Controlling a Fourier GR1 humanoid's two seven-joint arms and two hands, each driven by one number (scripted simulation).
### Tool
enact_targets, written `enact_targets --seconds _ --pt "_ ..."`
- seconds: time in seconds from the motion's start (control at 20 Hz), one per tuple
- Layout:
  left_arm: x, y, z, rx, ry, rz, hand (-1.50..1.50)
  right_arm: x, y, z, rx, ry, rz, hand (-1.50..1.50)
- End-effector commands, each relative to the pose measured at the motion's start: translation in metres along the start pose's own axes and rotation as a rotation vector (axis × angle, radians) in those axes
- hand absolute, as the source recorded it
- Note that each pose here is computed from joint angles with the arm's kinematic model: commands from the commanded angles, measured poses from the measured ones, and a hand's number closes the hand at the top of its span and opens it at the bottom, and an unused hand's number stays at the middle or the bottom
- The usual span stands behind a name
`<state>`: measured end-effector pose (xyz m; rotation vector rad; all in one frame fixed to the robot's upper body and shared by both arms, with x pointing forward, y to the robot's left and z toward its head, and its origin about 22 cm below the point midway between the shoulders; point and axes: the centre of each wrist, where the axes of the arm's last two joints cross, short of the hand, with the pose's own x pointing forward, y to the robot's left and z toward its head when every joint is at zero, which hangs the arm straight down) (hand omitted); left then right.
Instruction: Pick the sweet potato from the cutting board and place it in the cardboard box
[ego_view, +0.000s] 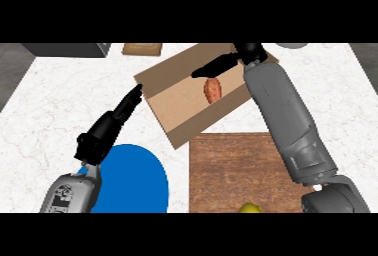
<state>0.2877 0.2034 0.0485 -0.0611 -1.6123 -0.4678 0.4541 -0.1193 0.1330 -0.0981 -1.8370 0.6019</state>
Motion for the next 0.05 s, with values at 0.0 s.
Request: enact_targets --seconds 0.0 --pt "0.0029 -0.0016 0.0031 -0.012 0.012 0.013 0.00 -0.0203 -0.0435 0.0104 -0.111 -0.015 -0.174 -1.50"
